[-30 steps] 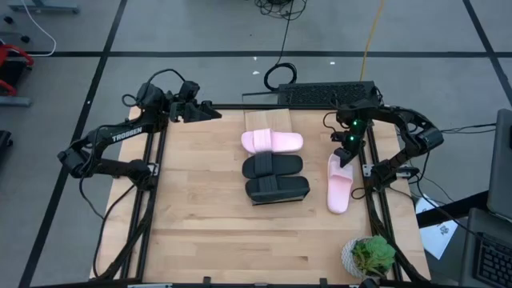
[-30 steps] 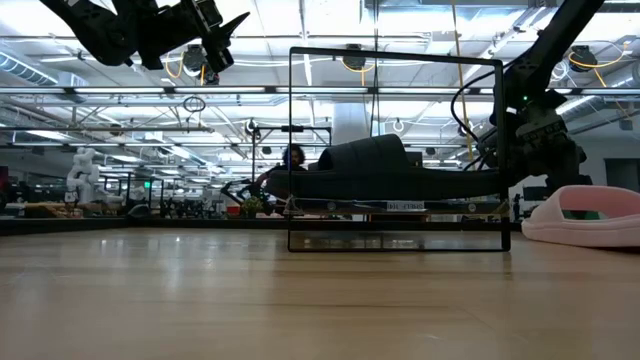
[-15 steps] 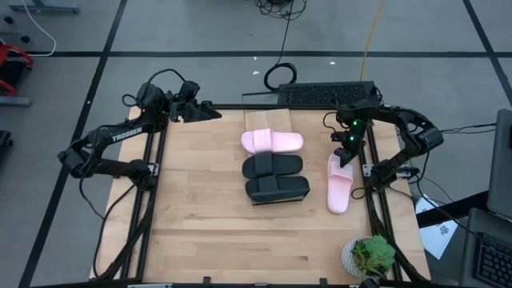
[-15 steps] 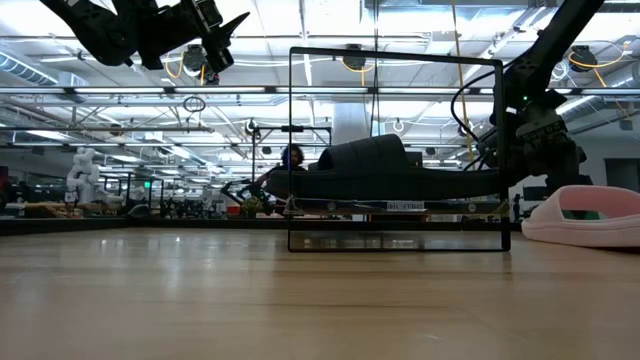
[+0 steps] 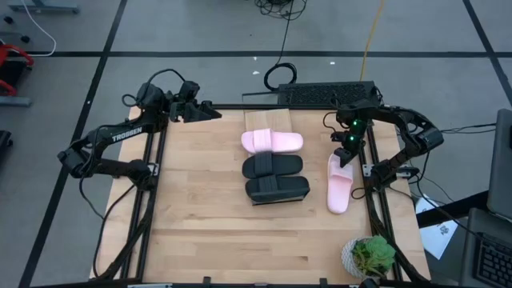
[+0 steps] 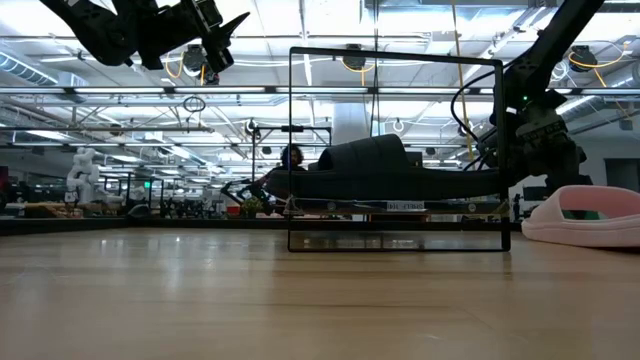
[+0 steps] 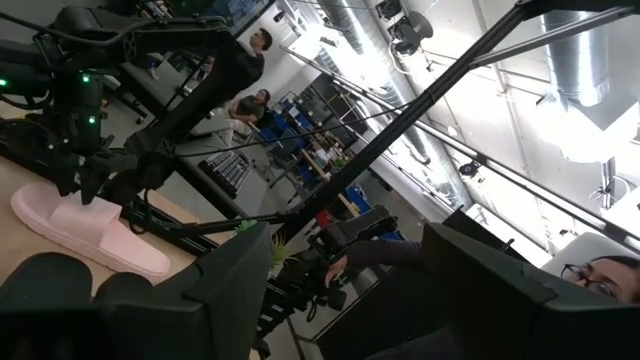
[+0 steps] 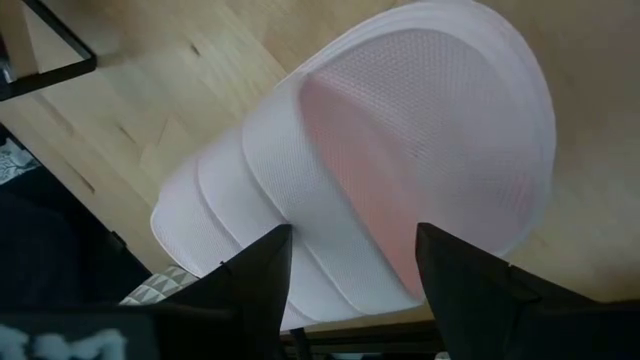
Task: Pick and place slides into the shelf
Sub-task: Put the pink slide on the shelf
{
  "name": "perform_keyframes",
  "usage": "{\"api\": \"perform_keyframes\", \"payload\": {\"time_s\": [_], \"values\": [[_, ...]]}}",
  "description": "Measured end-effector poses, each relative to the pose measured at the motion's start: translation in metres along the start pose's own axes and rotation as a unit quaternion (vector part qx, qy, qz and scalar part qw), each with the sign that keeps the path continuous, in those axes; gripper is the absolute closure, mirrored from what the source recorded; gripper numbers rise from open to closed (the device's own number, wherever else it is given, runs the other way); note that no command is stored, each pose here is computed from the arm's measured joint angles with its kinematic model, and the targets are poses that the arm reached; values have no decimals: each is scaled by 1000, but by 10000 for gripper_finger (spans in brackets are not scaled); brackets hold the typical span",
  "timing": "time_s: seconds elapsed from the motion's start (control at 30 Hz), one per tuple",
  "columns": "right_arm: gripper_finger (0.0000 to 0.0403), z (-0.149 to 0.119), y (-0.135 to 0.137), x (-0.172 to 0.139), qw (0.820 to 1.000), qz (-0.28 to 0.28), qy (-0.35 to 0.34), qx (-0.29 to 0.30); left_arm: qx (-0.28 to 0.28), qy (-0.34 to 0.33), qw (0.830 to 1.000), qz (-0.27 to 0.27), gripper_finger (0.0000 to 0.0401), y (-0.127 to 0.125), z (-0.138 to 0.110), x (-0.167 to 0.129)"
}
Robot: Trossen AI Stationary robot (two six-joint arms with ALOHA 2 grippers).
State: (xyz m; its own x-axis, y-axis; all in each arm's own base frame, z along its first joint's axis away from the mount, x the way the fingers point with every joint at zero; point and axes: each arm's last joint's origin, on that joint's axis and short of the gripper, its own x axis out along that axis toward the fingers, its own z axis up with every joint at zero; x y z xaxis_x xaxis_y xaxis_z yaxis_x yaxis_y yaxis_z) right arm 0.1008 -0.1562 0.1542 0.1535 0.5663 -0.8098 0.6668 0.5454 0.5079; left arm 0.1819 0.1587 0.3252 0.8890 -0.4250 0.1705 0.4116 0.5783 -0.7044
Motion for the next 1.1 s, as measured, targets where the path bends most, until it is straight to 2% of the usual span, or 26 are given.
{"api": "perform_keyframes", "payload": {"time_s": [0.27,1.1], "values": [[200,0,1,0,1000,14,-4,-5,2,0,1000,0,142,0,0,0],[200,0,0,0,1000,8,-3,-2,11,0,1000,0,142,0,0,0]]}}
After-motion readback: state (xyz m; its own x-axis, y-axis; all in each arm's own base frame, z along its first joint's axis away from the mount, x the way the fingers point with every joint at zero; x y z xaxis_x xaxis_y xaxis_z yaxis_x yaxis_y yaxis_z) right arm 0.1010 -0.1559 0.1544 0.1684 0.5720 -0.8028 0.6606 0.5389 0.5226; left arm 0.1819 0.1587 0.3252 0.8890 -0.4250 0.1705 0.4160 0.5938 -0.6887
